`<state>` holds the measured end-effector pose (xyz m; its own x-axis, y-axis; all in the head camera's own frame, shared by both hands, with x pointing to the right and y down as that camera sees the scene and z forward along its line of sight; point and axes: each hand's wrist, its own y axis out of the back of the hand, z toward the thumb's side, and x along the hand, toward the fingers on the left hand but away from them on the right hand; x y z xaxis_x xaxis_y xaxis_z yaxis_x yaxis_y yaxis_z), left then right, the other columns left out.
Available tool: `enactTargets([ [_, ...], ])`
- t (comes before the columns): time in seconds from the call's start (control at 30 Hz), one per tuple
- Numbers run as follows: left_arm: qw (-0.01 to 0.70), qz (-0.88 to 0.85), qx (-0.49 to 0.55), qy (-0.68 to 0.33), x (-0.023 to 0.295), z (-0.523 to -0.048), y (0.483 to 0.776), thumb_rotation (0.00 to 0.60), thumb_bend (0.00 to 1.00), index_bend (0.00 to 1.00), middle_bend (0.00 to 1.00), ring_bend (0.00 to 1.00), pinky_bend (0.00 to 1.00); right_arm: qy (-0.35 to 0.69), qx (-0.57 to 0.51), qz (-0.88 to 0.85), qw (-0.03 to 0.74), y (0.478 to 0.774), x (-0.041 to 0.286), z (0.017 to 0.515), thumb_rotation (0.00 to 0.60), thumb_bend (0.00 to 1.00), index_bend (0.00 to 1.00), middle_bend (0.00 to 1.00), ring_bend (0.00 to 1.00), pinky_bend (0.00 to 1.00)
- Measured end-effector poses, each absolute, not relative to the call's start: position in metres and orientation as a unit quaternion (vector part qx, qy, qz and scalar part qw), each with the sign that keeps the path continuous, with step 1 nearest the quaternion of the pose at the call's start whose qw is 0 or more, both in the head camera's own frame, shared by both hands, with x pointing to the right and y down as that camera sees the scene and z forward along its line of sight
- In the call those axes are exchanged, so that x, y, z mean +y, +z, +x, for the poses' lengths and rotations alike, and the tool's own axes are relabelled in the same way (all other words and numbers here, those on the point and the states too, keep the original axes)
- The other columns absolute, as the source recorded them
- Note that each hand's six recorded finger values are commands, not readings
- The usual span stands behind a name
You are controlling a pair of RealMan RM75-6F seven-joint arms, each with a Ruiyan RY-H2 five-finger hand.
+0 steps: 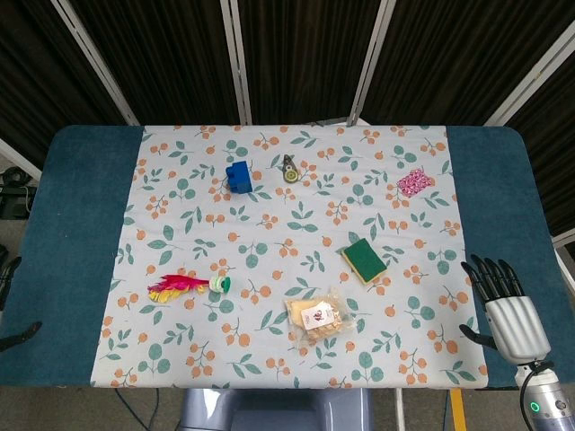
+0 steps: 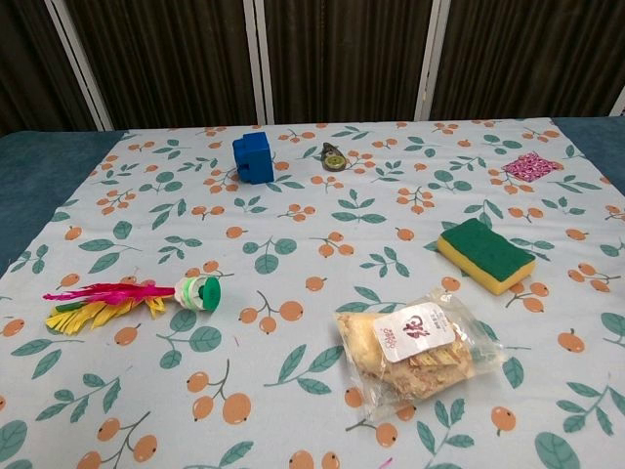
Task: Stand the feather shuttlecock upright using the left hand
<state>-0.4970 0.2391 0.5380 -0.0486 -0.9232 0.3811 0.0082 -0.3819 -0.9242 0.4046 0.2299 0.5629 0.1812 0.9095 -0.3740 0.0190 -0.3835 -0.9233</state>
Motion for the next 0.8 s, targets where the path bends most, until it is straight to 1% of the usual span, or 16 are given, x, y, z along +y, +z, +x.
enactTargets([
  [0.53,0.378,-0.57,0.403,-0.608,0.2407,-0.4994,0.5379,0.6,0.01,0.0,0.0,0.0,0.0,0.527,-0.359,-0.648,0.417,0.5655,0.2296,0.4018,0.6,0.0,0.03,0.0,0.0,0.0],
  [0.8,0.373,-0.572,0.4,-0.611,0.2409,-0.4989,0.5406,0.6,0.07,0.01,0.0,0.0,0.0,0.53,-0.361,-0.647,0.412,0.5658,0.23,0.4034,0.6,0.01,0.03,0.0,0.0,0.0],
])
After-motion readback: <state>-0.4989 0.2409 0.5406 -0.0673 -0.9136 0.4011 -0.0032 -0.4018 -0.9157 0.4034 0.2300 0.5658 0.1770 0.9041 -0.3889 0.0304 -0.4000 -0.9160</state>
